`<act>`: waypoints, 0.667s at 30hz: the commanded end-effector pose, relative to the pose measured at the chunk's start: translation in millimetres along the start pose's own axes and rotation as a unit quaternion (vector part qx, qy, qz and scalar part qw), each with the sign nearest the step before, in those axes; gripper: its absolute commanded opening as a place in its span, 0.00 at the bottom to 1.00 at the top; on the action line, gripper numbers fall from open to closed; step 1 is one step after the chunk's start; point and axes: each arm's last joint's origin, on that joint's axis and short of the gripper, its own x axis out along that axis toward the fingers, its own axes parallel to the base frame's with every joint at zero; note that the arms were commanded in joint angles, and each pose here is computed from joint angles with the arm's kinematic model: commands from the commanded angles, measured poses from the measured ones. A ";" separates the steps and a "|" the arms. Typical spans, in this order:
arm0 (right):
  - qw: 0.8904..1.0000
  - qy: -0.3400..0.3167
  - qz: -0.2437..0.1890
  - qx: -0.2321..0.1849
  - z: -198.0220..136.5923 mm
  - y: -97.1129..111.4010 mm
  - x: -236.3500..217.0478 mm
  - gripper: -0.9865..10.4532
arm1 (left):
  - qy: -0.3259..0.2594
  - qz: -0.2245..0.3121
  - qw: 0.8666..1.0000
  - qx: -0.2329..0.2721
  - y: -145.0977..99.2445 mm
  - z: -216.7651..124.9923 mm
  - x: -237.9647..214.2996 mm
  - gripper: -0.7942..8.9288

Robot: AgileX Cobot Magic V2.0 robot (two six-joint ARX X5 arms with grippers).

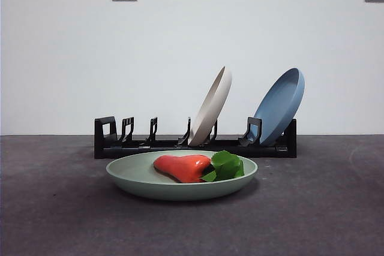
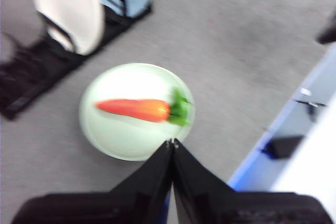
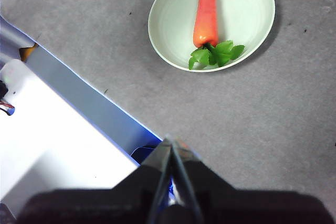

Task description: Take the green plate from the plate rack,put the plate on the table,take the carrot from the table,put the carrot in the plate

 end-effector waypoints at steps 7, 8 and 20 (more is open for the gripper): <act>1.000 -0.002 0.000 -0.005 -0.4 0.3 -0.4 0.09 | -0.223 0.141 0.964 -0.015 56.2 10.5 -40.5 0.08; 1.000 -0.002 0.000 -0.005 -0.4 0.3 -0.4 0.09 | -0.249 0.158 0.956 -0.016 61.1 5.9 -44.6 0.08; 1.000 -0.002 0.000 -0.006 -0.5 0.3 -0.5 0.09 | -0.339 0.332 0.879 -0.045 83.7 -105.8 -10.4 0.08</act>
